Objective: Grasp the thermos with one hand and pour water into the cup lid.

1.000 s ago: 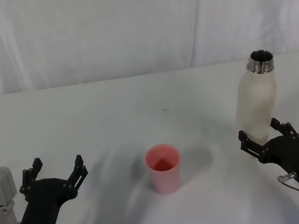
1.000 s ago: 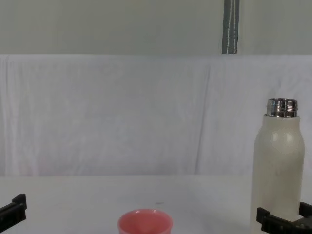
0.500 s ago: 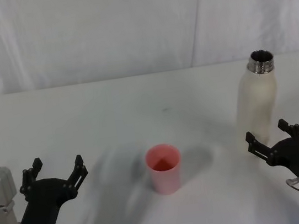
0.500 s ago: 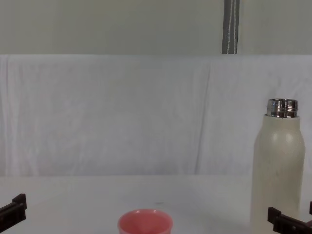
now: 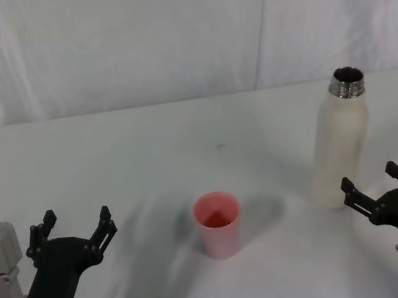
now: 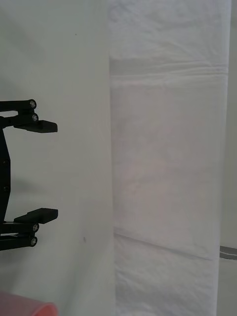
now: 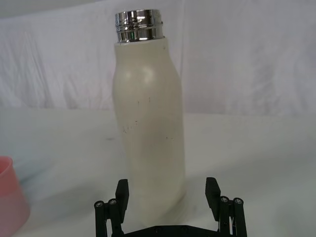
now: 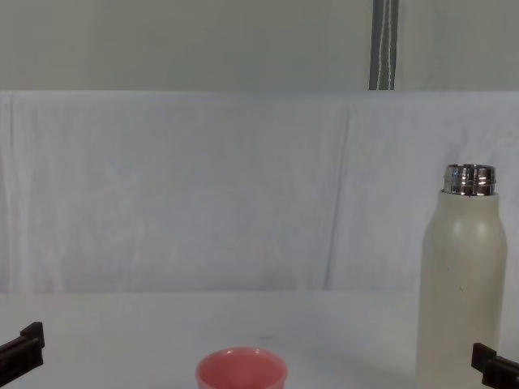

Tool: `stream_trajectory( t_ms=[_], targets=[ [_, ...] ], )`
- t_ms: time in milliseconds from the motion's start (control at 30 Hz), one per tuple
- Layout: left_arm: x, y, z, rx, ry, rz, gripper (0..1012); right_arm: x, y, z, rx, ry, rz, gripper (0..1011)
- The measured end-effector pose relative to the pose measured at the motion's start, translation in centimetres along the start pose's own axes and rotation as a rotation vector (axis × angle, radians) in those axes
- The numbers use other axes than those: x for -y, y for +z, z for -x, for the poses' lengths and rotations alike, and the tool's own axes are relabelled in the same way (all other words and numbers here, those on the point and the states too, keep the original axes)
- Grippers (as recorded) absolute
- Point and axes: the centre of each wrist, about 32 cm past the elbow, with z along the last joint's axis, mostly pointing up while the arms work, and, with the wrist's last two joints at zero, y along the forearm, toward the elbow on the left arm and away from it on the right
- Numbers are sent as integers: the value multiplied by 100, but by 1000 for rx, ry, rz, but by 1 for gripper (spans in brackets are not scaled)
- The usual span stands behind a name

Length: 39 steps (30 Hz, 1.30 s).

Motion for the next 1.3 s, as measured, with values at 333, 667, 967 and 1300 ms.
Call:
stream_trajectory(
  t_ms=[333, 667, 967, 1300],
  targets=[
    [0, 0, 0, 0, 0, 0, 1001, 80, 30, 20, 27, -20, -22, 1001],
    [0, 0, 0, 0, 0, 0, 1001, 84, 56, 66, 101, -16, -32, 1001],
    [0, 0, 0, 0, 0, 0, 1001, 83, 55, 119, 171, -10, -38, 1001],
    [0, 0, 0, 0, 0, 0, 1001, 110, 53, 158, 203, 3, -38, 1001]
  ],
)
